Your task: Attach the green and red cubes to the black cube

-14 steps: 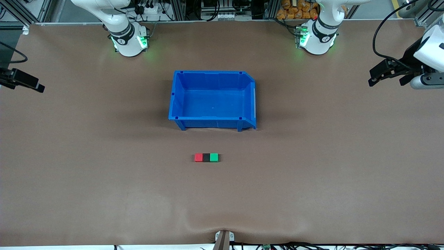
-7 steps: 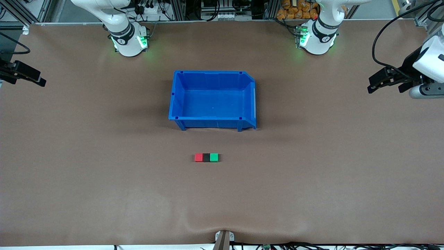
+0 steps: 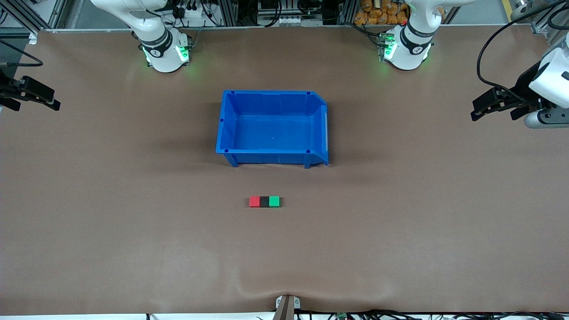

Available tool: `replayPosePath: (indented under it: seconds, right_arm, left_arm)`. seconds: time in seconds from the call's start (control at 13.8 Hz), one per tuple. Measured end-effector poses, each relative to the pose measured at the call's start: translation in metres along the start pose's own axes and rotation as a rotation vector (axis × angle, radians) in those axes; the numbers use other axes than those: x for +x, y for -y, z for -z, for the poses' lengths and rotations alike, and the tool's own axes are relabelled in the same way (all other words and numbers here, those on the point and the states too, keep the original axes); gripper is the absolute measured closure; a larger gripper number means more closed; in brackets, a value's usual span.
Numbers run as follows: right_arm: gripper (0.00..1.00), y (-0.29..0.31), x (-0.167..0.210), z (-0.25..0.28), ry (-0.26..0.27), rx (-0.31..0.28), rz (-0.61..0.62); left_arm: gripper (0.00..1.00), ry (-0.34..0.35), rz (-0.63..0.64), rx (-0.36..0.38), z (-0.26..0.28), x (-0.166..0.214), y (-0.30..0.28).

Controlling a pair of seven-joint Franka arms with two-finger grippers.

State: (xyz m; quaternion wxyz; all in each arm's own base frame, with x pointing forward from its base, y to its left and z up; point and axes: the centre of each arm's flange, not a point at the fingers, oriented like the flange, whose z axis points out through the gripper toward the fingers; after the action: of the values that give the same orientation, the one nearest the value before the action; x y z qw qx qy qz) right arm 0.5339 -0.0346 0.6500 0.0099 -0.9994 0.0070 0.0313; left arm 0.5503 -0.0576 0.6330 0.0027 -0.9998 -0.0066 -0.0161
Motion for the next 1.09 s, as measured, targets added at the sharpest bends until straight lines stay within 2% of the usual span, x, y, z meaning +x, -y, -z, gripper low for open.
replayPosePath:
  seconds: [1.09]
  right_arm:
    - [0.00,-0.0035,-0.0001,-0.0021,0.005,-0.005,-0.005]
  left_arm:
    - [0.00,0.008,-0.009,0.000,-0.0038,0.0006,-0.0090]
